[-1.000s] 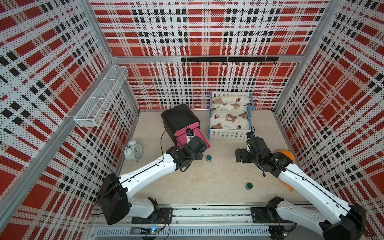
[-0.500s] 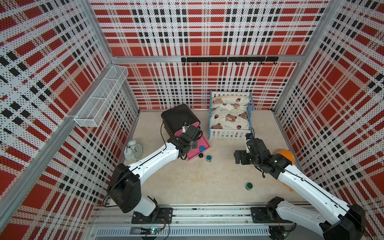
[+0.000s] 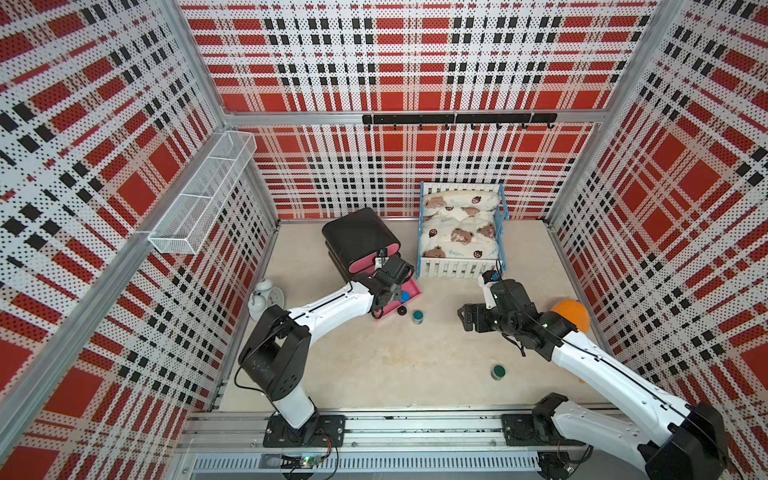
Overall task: Put the paint cans in the drawer according to color
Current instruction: Place the paint can in the drawer, then close the drawer in the storage box.
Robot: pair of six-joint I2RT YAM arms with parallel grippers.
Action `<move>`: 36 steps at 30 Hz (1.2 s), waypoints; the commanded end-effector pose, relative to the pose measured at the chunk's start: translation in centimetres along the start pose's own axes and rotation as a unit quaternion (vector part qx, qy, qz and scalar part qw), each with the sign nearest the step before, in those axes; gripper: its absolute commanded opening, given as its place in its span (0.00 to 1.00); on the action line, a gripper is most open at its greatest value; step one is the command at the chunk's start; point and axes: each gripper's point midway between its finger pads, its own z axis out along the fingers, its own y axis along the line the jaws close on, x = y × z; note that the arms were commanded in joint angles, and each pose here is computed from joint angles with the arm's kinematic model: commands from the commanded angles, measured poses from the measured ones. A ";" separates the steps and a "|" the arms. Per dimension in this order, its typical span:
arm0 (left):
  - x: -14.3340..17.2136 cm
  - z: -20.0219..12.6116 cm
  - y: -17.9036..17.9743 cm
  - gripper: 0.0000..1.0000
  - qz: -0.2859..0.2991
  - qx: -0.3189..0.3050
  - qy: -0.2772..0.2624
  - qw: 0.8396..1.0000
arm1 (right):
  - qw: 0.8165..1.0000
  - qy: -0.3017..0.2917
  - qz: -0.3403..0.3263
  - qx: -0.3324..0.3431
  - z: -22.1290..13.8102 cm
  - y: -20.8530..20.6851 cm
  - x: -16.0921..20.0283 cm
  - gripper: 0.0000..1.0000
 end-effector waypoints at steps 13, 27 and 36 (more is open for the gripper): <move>1.9 0.2 -1.2 0.71 0.014 -0.001 0.004 1.000 | 0.999 -0.016 -0.009 -0.039 0.2 1.5 -1.1 0.91; -9.3 -9.6 -1.2 0.83 -0.007 0.066 -0.082 0.994 | 0.992 -0.041 -0.041 -0.109 2.7 5.7 -2.8 0.86; -18.8 -9.8 6.8 0.84 0.006 0.074 -0.104 0.992 | 0.985 -0.019 -0.101 -0.136 6.9 10.6 -2.0 0.85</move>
